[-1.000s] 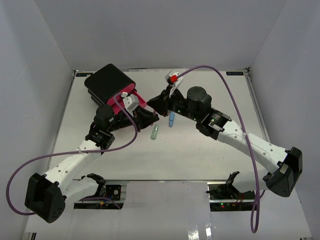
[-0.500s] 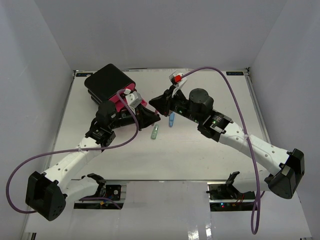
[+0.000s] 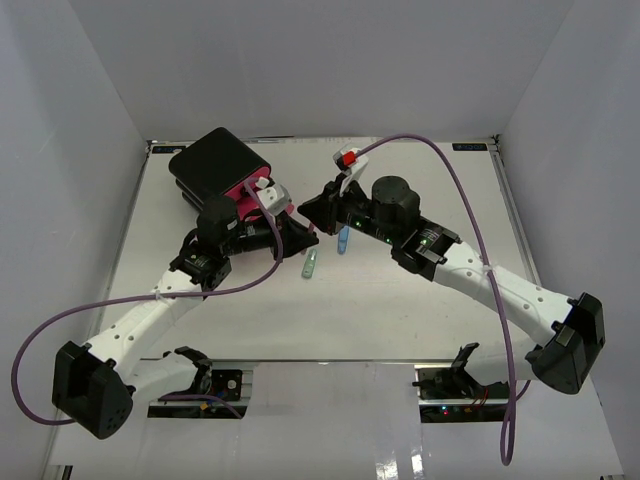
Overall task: Sort the stationery into containers
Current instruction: Close the pen cap on the pen.
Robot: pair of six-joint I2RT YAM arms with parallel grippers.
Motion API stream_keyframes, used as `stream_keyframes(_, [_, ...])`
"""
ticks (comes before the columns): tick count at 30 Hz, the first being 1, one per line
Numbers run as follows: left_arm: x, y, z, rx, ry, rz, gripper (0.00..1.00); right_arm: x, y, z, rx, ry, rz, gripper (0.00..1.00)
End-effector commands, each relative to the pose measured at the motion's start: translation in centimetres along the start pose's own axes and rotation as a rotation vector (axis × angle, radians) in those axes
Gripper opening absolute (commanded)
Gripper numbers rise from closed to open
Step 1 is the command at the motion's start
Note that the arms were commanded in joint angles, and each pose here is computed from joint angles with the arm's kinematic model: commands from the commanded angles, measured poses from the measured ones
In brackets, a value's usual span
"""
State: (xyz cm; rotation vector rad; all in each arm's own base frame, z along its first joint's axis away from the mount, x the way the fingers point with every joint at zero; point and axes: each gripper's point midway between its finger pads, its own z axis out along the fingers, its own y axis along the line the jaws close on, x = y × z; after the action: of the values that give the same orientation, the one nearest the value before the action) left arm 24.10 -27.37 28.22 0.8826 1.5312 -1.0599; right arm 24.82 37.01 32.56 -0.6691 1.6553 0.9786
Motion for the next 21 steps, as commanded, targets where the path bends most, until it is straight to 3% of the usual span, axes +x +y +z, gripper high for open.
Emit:
stream_keyframes(1, [-16.1, -1.8, -2.5, -0.06, -0.436, 0.346, 0.0, 18.7, 0.1, -4.9, -0.019, 0.667, 0.117, 0.08])
stream_keyframes(9, [-18.7, -2.1, -2.7, -0.06, -0.5, 0.363, 0.0, 22.0, 0.2, -5.8, -0.015, 0.745, 0.143, 0.08])
stream_keyframes(21, [-19.7, -0.5, -2.9, -0.15, -0.488, 0.409, 0.0, 24.6, 0.1, -7.7, 0.011, 0.817, 0.147, 0.08])
